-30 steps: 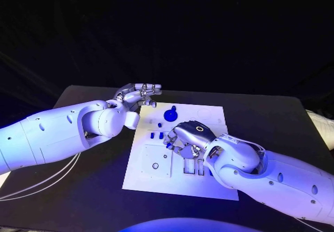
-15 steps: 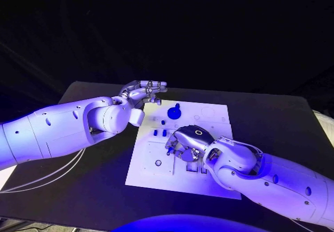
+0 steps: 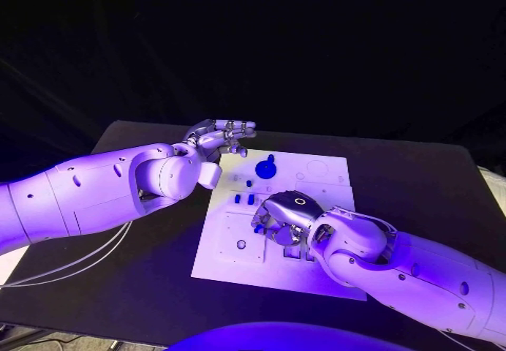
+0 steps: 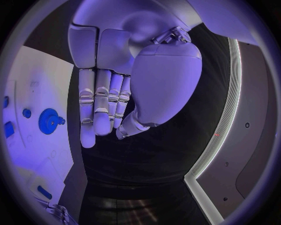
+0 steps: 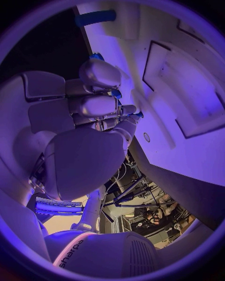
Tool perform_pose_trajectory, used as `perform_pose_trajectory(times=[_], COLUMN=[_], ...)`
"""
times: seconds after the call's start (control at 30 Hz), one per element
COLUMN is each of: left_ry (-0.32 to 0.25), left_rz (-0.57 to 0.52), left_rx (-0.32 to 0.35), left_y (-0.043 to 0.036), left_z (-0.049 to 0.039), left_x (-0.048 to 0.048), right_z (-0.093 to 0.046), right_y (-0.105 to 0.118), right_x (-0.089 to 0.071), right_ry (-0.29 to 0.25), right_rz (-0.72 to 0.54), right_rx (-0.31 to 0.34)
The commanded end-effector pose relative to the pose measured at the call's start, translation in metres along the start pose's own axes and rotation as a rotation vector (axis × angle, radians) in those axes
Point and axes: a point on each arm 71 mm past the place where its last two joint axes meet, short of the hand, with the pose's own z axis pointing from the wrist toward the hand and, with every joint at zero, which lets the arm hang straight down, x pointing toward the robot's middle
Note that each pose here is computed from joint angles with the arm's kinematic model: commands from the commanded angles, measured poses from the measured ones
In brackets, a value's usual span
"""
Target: Assemble the parts on the task board
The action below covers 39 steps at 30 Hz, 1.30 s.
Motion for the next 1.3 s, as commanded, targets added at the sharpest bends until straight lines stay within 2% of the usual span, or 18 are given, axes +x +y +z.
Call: perform_pose_trajectory(times=[0.03,0.47,0.6,0.97,1.13,1.3], left_ry=[0.020,0.025,0.025,0.024,0.025,0.024], left_rz=[-0.002,-0.001,0.001,0.008,0.014,0.015], left_rx=[0.005,0.002,0.001,-0.006,-0.008,-0.010], left_y=[-0.0006,-0.0004,-0.0004,-0.0001,-0.0001,-0.0003], left_z=[0.0003,0.0002,0.0000,-0.0003,-0.0007,-0.0014], left_x=[0.0031,0.0036,0.0035,0.0024,0.0015,0.0005], right_z=[0.001,0.003,0.003,-0.002,-0.013,-0.027], right_y=[0.000,0.000,-0.002,-0.006,-0.008,-0.020], right_x=[0.003,0.009,0.009,0.003,-0.006,-0.022], right_ry=[0.022,0.065,0.062,-0.024,-0.083,-0.127], right_rz=[-0.012,-0.037,-0.035,-0.024,-0.007,0.047], right_rx=[-0.004,0.021,0.031,0.039,0.039,0.085])
